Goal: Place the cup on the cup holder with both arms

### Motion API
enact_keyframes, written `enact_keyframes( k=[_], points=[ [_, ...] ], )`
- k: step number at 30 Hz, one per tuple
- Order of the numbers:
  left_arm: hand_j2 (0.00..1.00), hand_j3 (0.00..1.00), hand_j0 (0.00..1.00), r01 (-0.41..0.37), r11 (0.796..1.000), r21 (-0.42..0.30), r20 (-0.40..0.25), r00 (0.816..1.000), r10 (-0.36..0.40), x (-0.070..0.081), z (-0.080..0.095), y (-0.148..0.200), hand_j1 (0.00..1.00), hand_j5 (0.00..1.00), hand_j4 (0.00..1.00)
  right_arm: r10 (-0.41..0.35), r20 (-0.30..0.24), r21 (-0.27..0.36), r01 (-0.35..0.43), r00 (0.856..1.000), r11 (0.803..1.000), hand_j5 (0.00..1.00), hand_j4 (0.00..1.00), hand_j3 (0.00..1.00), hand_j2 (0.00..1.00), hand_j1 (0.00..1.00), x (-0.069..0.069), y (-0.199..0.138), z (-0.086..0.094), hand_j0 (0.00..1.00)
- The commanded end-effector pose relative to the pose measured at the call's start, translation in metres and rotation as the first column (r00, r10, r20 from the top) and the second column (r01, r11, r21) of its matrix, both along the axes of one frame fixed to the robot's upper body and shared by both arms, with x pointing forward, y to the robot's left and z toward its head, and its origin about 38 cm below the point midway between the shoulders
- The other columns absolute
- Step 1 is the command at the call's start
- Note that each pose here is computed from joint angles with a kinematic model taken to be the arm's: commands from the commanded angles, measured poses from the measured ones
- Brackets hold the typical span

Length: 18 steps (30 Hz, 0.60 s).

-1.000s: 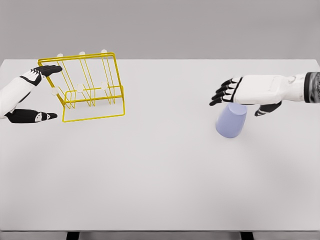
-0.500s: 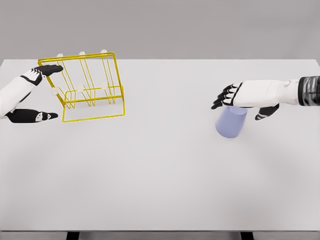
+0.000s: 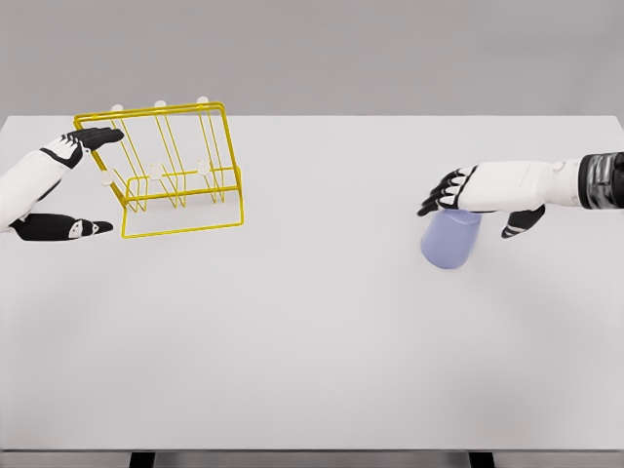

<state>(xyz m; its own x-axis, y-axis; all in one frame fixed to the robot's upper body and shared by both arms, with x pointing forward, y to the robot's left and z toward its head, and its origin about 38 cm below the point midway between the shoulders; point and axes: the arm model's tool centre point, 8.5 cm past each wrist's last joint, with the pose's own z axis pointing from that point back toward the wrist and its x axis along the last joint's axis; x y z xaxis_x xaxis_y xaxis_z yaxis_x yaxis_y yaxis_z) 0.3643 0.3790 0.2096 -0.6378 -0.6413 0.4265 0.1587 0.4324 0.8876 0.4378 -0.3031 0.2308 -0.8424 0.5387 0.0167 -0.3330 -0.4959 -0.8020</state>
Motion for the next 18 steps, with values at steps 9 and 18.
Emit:
enact_keyframes(
  k=[9,18],
  points=[
    [1.0,1.0,1.0,0.008,1.0,-0.006,0.009,1.0,-0.008,-0.001,0.004,-0.002,1.0,1.0,1.0,0.0,-0.007,-0.01,0.0,1.0,1.0,0.89,0.89,0.89,0.89,0.89,0.0,0.0,-0.003,0.89],
    [1.0,1.0,1.0,0.008,1.0,-0.005,0.009,1.0,-0.008,-0.001,0.004,-0.002,1.0,1.0,1.0,0.024,0.002,0.009,-0.024,1.0,1.0,0.62,0.62,0.62,0.62,0.62,0.002,0.012,0.0,0.62]
  ],
)
